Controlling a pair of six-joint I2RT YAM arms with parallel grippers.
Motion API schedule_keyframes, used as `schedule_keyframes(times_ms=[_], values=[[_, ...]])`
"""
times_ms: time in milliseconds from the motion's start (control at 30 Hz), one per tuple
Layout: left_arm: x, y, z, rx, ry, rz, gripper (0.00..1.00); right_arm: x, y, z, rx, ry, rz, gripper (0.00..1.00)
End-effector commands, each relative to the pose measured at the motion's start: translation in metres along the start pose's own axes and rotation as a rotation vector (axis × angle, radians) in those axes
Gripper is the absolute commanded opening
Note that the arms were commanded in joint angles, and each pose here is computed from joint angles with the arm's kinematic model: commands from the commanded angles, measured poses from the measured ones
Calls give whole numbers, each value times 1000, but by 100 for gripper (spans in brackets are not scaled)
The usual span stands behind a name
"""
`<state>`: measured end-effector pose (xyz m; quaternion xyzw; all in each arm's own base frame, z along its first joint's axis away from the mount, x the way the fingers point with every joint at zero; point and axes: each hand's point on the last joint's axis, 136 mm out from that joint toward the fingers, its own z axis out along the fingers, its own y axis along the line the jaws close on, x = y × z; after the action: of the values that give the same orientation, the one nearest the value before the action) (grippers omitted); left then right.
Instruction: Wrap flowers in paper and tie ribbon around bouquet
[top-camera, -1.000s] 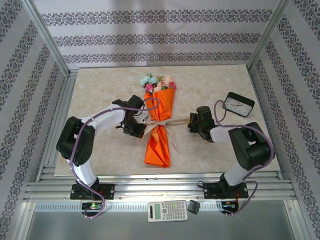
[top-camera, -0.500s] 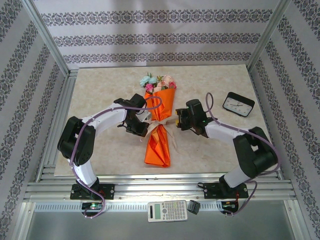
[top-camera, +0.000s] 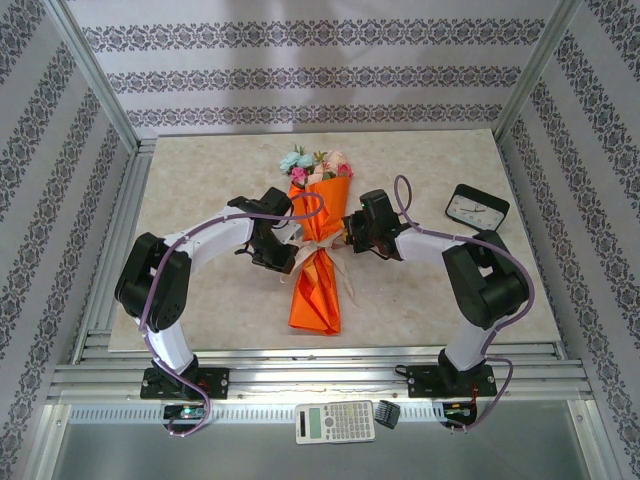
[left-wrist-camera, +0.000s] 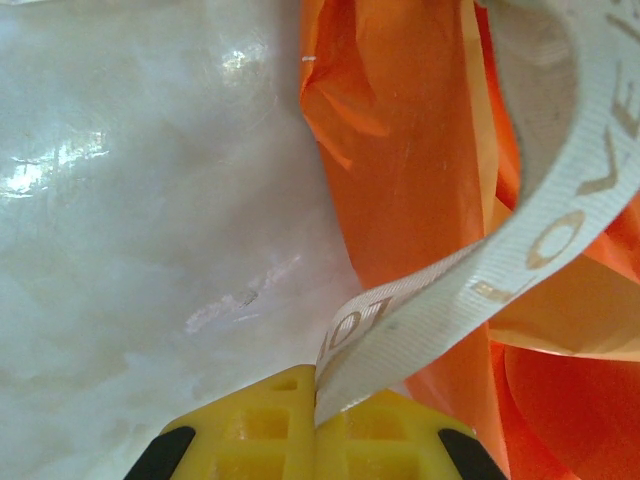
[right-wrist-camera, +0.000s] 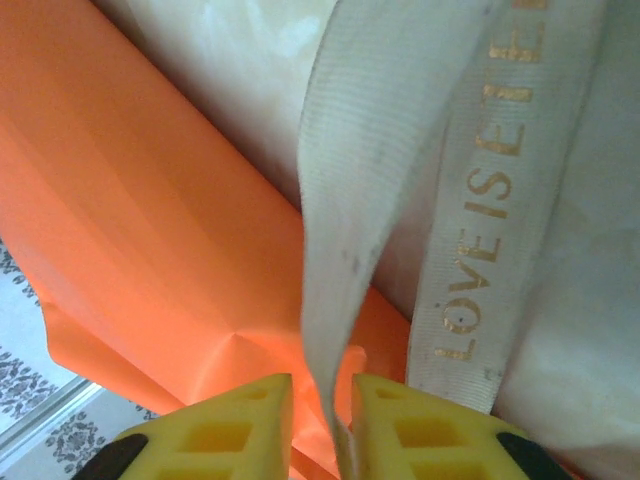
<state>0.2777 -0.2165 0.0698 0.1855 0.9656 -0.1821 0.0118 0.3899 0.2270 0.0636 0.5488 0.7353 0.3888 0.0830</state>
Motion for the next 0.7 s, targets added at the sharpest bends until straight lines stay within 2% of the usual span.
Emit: schedule_keyframes(times_ms=[0,133,233,667], values=[[2,-5,1,9,1,1,0,-1,-7,5,20,-8,-12,20],[2,-5,1,9,2,1,0,-3,-8,7,17,-13,-12,16],[3,-4,1,5,3,0,0,-3,-8,6,17,-20,-9,0],[27,16,3,-56,31,-72,0,-51,-7,-15,-28,-159,23,0]])
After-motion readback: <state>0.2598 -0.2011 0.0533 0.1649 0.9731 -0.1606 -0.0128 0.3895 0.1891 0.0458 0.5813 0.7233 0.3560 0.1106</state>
